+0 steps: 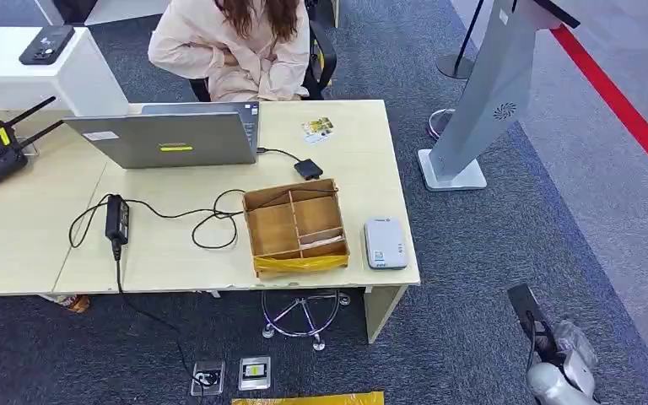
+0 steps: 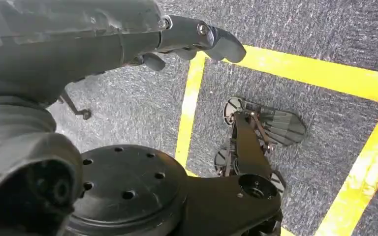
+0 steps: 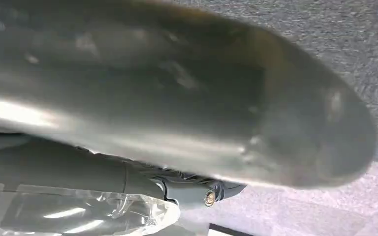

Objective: Pass the card to the sensor for recognition and then transmit it.

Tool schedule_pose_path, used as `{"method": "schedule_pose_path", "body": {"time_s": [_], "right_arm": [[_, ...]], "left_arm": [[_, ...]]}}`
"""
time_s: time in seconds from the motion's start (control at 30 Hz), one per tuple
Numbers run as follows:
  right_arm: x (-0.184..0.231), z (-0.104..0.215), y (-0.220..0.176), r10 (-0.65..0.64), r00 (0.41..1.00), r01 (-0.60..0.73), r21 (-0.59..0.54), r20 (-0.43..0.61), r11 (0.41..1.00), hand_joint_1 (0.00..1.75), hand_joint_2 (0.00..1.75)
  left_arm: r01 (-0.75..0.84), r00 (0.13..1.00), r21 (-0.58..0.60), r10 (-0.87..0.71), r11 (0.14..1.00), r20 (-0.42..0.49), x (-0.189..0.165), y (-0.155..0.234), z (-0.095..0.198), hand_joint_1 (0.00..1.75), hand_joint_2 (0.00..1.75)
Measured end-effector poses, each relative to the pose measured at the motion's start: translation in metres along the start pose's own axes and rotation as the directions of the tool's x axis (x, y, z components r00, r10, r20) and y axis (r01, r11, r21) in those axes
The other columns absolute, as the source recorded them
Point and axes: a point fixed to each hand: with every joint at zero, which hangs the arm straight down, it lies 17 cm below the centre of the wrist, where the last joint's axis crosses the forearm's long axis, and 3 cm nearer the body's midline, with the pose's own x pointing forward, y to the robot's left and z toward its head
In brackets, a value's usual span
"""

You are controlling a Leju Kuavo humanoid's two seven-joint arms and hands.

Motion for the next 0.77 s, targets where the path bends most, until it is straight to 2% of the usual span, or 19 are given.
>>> {"method": "schedule_pose_path", "body": {"time_s": [0.23, 0.33, 0.53, 0.77], "right_arm": [[-0.02, 0.002, 0.016, -0.058, 0.998, 0.058, 0.012, -0.001, 0.998, 0.0, 0.0], [-0.032, 0.005, 0.035, -0.098, 0.995, 0.098, 0.042, 0.001, 0.994, 0.0, 0.0], [-0.064, 0.016, 0.069, -0.099, 0.994, 0.103, 0.084, -0.057, 0.991, 0.0, 0.0], [-0.082, 0.03, 0.098, -0.156, 0.984, 0.166, 0.111, -0.089, 0.98, 0.0, 0.0]], "left_arm": [[-0.018, 1.0, 0.003, 0.018, 1.0, -0.005, -0.001, 0.001, 0.0, 0.0, 0.0], [-0.023, 1.0, 0.006, 0.023, 1.0, -0.007, -0.001, 0.0, 0.0, 0.0, 0.0], [-0.028, 1.0, 0.011, 0.028, 1.0, -0.009, -0.001, 0.001, 0.0, 0.0, 0.0], [-0.04, 0.999, 0.021, 0.04, 0.999, -0.011, -0.002, 0.001, 0.0, 0.0, 0.0]]}}
